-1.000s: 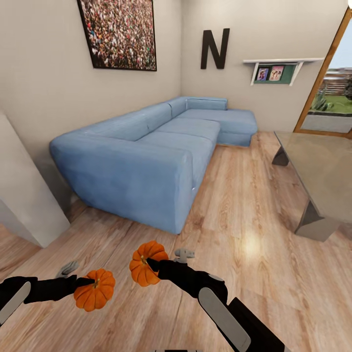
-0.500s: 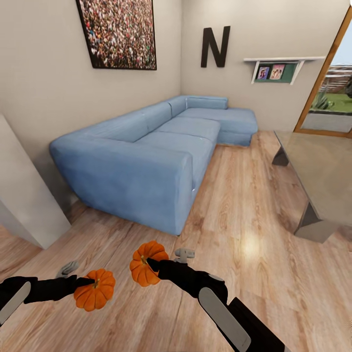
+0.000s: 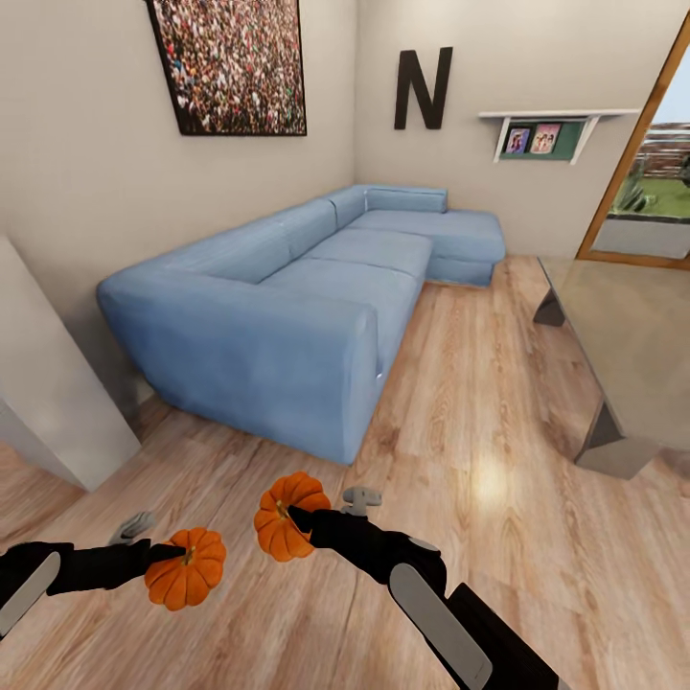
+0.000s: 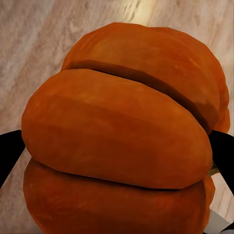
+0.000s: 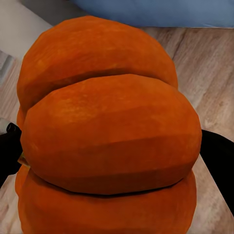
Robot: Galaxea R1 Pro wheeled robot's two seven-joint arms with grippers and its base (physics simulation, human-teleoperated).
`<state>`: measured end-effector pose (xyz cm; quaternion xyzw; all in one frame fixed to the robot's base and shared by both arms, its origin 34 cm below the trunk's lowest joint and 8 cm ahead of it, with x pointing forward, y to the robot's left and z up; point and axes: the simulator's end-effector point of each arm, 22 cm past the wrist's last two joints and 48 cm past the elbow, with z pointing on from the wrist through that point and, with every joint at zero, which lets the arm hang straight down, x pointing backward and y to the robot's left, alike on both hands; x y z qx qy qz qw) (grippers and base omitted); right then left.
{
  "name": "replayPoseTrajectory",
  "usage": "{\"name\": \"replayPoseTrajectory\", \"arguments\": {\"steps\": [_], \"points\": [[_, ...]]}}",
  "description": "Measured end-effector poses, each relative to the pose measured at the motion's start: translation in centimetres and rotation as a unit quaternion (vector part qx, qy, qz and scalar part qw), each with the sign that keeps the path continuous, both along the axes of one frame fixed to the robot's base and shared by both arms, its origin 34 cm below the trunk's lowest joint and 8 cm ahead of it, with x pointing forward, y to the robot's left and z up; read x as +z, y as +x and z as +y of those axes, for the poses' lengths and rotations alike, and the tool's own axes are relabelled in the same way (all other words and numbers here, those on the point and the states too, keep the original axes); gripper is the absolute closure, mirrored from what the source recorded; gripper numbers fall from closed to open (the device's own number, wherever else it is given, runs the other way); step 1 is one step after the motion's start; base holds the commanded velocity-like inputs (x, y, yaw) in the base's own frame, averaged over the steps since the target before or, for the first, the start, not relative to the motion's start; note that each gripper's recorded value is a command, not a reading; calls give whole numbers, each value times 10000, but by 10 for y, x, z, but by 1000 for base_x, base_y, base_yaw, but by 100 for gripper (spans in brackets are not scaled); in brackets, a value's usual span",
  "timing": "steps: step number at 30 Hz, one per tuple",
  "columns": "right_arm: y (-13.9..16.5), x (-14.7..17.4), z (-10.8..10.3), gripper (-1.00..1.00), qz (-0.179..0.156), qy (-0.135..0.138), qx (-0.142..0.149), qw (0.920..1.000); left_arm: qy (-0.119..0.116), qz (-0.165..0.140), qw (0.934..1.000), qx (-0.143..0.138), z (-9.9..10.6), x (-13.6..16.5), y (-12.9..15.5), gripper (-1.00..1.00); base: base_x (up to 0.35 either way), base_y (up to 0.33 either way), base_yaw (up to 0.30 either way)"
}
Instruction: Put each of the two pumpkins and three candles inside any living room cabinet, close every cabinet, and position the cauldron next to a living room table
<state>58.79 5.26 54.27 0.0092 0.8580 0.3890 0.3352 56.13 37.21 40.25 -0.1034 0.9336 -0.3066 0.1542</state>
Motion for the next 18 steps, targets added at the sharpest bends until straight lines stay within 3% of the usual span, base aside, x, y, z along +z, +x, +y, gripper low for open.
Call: {"name": "replayPoseTrajectory", "arguments": {"steps": [18], "points": [[9, 39, 1, 100, 3, 9, -5, 10000, 2, 4, 10000, -1, 0, 39, 9, 100, 0, 0, 0]]}}
